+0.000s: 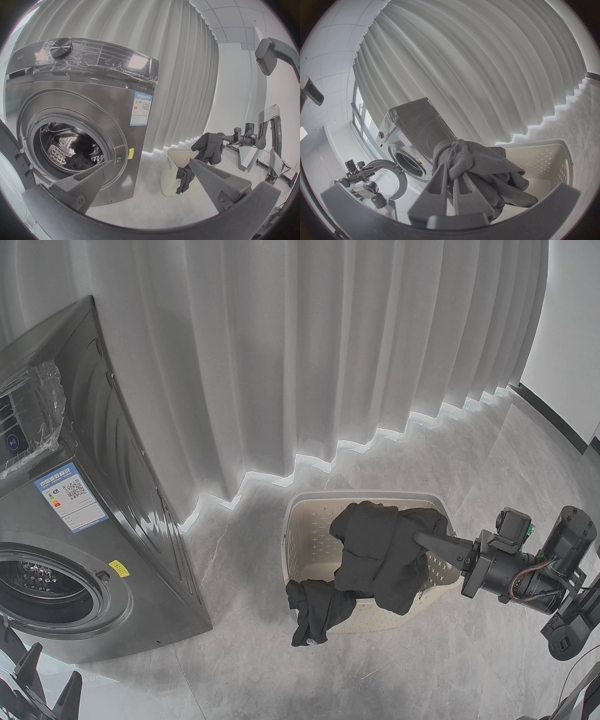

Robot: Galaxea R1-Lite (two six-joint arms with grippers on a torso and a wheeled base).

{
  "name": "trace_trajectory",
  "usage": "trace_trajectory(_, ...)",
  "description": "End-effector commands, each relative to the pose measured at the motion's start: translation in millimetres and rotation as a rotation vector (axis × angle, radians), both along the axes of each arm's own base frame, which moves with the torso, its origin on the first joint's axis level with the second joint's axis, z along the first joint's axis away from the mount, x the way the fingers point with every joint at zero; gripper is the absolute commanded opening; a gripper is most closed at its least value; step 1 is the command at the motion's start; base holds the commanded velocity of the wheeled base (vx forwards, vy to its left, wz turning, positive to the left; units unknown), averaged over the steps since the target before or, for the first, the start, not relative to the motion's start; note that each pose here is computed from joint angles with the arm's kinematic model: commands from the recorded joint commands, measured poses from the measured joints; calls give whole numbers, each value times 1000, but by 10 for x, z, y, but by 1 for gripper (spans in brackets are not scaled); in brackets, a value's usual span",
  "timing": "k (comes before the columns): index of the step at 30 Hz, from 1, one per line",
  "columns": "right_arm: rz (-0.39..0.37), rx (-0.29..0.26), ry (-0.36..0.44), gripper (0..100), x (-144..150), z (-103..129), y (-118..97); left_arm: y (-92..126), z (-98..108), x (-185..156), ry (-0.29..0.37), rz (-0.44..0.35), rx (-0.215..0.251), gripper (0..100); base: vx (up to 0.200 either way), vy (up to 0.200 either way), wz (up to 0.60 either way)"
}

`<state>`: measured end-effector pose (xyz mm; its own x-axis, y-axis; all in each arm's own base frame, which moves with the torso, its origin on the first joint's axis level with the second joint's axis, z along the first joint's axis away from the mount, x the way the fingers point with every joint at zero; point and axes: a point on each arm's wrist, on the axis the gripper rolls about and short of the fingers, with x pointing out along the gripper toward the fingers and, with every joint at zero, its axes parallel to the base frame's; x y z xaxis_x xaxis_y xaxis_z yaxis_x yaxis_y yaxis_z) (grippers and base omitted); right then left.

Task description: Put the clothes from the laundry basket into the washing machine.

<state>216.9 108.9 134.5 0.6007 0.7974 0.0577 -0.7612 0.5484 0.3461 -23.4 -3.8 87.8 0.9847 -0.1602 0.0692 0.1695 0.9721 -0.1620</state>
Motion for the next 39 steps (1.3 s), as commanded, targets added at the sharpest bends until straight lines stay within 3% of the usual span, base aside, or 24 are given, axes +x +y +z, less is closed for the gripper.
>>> trace_trajectory(1, 1, 23, -54, 0, 21, 124, 9, 0, -52, 3, 4, 0, 0, 100, 0, 0, 0)
trace_trajectory(5, 8, 37, -120, 0, -1, 257, 5, 0, -52, 3, 4, 0, 0, 100, 0, 0, 0)
trace_trajectory(9, 21, 42, -123, 0, -29, 277, 18, 0, -52, 3, 5, 0, -2, 100, 0, 0, 0)
trace_trajectory(14, 74, 59, -104, 0, -97, 279, 131, 0, -50, 3, 3, 0, -3, 100, -200, 0, 0)
trace_trajectory(21, 142, 87, -139, 0, -238, 391, 212, 0, -52, 3, 5, 0, -3, 100, -200, 0, 0)
trace_trajectory(26, 206, 147, -78, 0, -362, 428, 340, 0, -52, 3, 5, 0, -3, 100, -80, 0, 0)
trace_trajectory(39, 212, 138, -57, 0, -363, 386, 341, 0, -52, 3, 5, 0, -2, 100, 0, 0, 0)
